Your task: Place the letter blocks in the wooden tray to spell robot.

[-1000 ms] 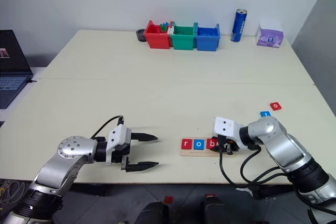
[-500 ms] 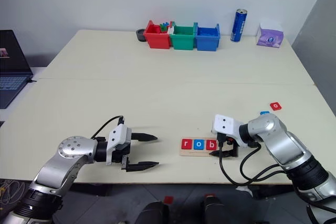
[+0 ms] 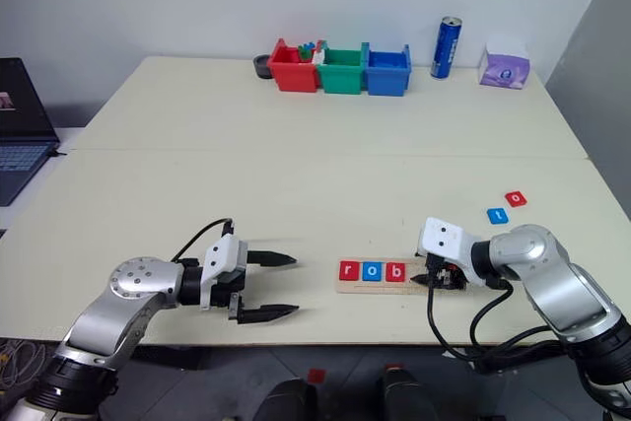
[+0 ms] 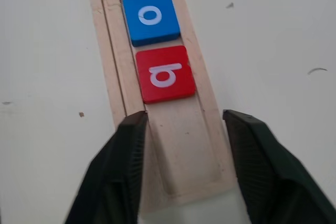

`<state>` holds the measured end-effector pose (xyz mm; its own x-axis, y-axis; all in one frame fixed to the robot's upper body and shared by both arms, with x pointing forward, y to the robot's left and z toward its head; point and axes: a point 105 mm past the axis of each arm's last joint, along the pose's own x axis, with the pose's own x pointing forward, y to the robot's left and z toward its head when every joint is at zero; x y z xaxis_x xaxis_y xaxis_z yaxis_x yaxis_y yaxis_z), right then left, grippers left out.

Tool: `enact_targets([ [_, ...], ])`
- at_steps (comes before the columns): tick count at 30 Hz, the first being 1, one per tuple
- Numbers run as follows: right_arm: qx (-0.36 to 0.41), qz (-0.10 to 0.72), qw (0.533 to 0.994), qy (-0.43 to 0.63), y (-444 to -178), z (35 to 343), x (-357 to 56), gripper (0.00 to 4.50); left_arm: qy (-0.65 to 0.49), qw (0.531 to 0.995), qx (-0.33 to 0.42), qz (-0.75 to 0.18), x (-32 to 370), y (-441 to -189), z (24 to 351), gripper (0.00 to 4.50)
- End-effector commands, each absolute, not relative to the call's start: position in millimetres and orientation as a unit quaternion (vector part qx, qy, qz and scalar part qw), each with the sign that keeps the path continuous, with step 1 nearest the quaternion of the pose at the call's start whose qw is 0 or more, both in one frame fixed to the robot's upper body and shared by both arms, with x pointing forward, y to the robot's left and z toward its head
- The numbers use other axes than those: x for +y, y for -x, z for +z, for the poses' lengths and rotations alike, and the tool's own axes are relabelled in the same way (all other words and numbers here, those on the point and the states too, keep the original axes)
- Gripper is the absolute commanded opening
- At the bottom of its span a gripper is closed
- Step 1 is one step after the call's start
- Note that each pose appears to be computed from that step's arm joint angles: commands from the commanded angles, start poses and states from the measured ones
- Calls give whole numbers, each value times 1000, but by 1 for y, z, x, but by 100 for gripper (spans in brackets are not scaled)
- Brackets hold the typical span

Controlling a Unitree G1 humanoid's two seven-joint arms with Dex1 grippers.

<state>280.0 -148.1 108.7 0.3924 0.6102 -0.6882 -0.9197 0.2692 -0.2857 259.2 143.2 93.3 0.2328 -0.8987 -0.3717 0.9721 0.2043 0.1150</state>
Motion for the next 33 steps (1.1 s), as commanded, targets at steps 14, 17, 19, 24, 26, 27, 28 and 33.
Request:
enact_targets([
  [14, 229, 511, 742, 369, -283, 98, -142, 3, -175, 767, 90, -610, 137, -260, 105, 450],
  [17, 224, 519, 739, 366, -284, 98, -135, 3, -175, 768, 91, -610, 137, -259, 105, 450],
  [19, 221, 525, 737, 365, -284, 98, -131, 3, -175, 768, 91, -610, 137, -259, 105, 450],
  [24, 220, 533, 730, 366, -283, 94, -125, 3, -175, 768, 91, -610, 137, -259, 104, 450],
  [26, 217, 535, 731, 364, -283, 95, -123, 3, -174, 768, 91, -610, 137, -259, 104, 450],
  [27, 214, 536, 732, 363, -283, 95, -121, 3, -174, 768, 91, -610, 137, -259, 103, 450],
  [28, 213, 536, 732, 362, -284, 96, -120, 3, -174, 767, 91, -610, 137, -259, 103, 450],
  [33, 201, 536, 738, 358, -287, 100, -116, 3, -173, 767, 91, -611, 137, -259, 102, 450],
])
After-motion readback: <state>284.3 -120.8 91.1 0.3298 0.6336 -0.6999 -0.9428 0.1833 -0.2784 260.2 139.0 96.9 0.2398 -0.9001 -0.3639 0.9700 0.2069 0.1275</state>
